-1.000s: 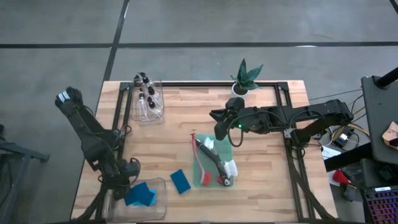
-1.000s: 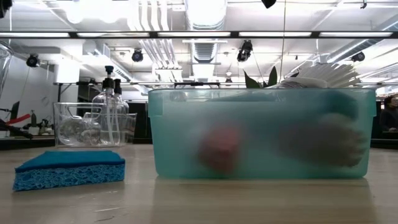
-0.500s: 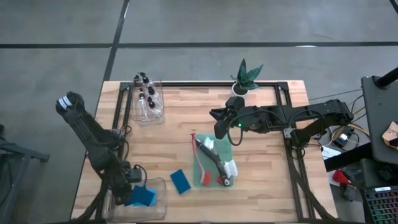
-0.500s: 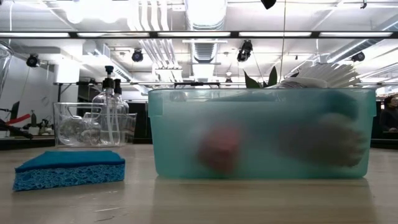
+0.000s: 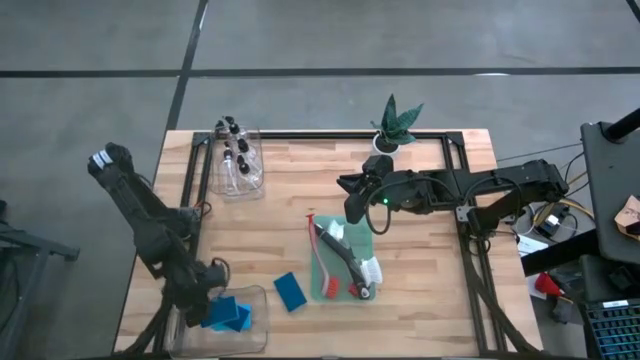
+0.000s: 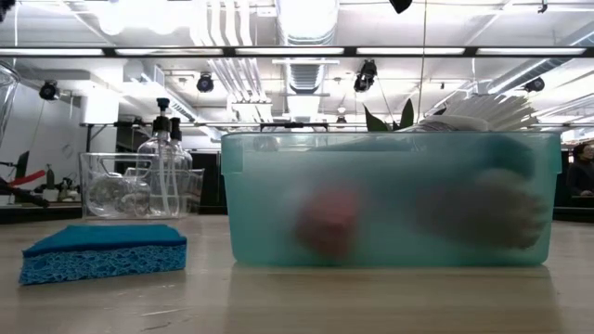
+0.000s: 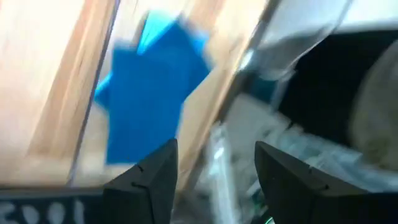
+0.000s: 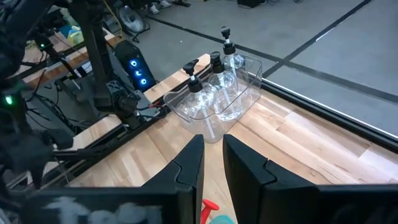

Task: Pick & Place Kitchen Sink Supplies
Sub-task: Put the blue sponge into the bottom transparent bin

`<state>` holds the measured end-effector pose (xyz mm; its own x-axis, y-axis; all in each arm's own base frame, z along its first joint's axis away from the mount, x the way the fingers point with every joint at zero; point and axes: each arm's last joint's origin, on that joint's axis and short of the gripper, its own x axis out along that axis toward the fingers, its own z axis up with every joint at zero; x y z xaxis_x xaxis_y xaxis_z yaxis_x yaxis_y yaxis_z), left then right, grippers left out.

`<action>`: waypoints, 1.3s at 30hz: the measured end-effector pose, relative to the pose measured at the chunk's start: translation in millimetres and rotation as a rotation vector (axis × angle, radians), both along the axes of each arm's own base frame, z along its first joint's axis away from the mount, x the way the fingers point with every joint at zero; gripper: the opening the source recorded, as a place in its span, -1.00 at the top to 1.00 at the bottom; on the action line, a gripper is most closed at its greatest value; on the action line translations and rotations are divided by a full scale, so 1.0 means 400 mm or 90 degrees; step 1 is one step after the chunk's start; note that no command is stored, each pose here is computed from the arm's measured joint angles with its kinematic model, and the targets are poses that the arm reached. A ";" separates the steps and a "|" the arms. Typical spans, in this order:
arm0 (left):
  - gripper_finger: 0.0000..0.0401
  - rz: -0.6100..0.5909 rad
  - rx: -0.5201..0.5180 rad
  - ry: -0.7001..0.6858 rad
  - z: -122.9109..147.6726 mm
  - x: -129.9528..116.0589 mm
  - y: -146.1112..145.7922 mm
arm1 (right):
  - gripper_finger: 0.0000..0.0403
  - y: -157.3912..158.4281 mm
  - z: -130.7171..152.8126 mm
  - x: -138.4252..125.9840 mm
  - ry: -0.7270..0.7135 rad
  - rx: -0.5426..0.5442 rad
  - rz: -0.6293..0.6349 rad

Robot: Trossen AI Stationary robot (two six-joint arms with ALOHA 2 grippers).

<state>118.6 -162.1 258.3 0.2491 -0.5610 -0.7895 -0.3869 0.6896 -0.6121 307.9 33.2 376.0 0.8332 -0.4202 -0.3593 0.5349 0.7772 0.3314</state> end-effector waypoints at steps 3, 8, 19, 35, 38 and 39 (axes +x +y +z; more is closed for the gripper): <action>-0.03 0.089 -0.007 -0.088 0.051 0.011 0.032 | 0.72 0.000 0.000 0.000 0.000 0.000 0.000; -0.02 0.270 0.029 -0.221 0.104 0.035 0.107 | 0.72 0.000 0.000 0.000 0.000 0.000 0.000; -0.02 0.358 0.126 -0.316 0.100 0.168 0.202 | 0.72 0.000 0.000 0.000 -0.002 0.005 -0.001; -0.02 0.226 0.235 -0.144 -0.098 0.328 0.172 | 0.72 0.000 0.000 0.000 -0.002 0.006 -0.002; -0.02 0.188 0.208 -0.151 -0.122 0.354 0.158 | 0.72 0.000 0.000 0.000 -0.002 0.006 -0.002; -0.02 0.179 0.204 -0.155 -0.130 0.362 0.154 | 0.72 0.000 0.000 0.000 -0.002 0.007 -0.002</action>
<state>263.4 -100.6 206.3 0.5547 -0.1834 -0.8116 -0.4577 0.7473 -0.4817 307.8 33.3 375.9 0.8335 -0.4186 -0.3606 0.5355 0.7724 0.3414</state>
